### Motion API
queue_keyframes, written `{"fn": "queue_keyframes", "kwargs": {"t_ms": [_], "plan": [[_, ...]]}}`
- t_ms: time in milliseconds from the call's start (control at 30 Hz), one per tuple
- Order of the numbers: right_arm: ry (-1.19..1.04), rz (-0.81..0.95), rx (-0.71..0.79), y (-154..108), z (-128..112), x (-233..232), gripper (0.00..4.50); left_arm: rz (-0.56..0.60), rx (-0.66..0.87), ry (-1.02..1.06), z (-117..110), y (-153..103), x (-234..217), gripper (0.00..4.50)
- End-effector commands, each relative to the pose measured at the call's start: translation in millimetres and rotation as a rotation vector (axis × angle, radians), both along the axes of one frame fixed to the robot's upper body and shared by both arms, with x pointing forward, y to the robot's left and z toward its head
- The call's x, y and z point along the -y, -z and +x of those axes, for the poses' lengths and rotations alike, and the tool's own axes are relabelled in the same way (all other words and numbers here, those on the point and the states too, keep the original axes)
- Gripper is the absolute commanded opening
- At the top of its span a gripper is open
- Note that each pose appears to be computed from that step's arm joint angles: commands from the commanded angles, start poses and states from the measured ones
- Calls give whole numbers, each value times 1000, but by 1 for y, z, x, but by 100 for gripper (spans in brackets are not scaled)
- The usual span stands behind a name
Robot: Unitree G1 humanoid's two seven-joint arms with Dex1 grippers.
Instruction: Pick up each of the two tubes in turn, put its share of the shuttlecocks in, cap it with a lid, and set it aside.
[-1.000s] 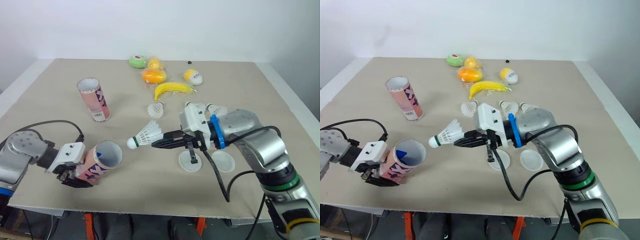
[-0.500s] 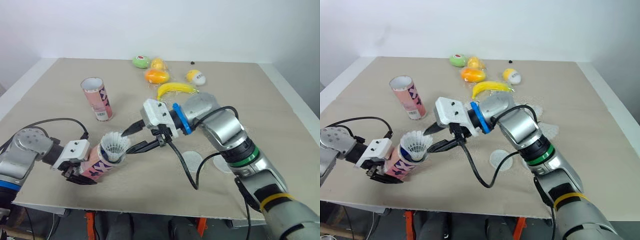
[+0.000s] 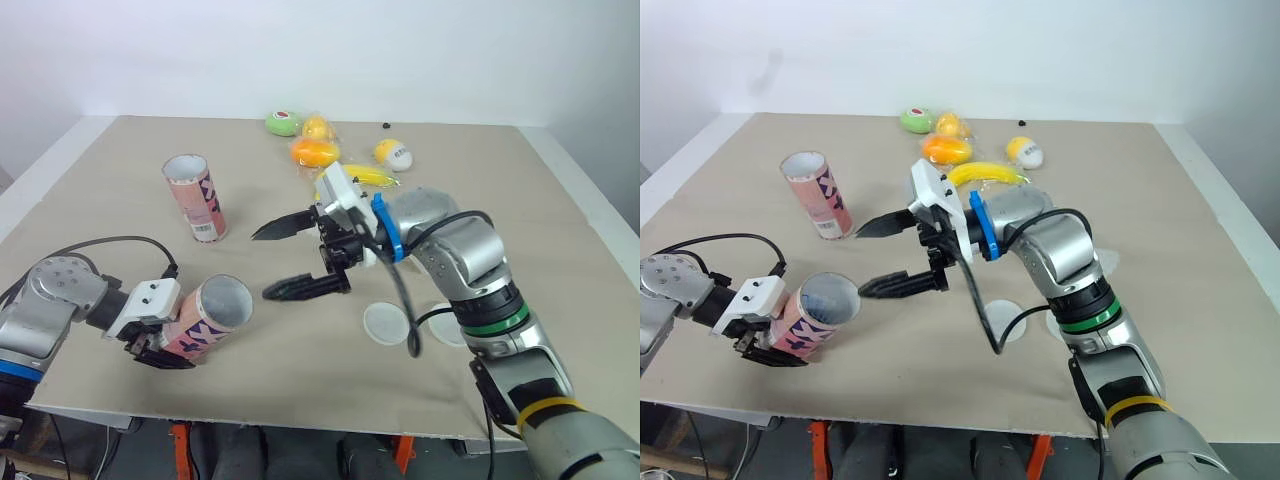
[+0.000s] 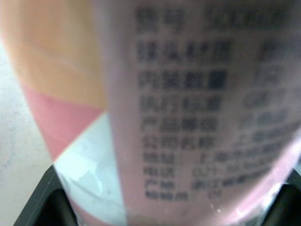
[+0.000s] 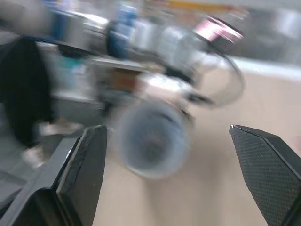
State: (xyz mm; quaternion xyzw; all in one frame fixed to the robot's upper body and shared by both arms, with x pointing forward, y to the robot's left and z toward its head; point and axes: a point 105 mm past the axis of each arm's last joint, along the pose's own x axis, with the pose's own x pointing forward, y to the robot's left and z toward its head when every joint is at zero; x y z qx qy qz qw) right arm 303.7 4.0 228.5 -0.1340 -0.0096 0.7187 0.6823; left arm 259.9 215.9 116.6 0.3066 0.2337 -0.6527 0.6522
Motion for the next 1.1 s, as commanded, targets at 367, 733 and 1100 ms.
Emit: {"fn": "queue_keyframes", "kwargs": {"t_ms": [367, 733, 1100], "plan": [[672, -22, -114, 49, 99, 10, 447, -18, -14, -5, -4, 10, 10, 339], [825, -131, -28, 63, 113, 54, 447, -32, -14, -9, -5, 13, 13, 339], [921, -169, 59, 58, 128, 74, 447, -45, -8, -4, -4, 13, 17, 339]]}}
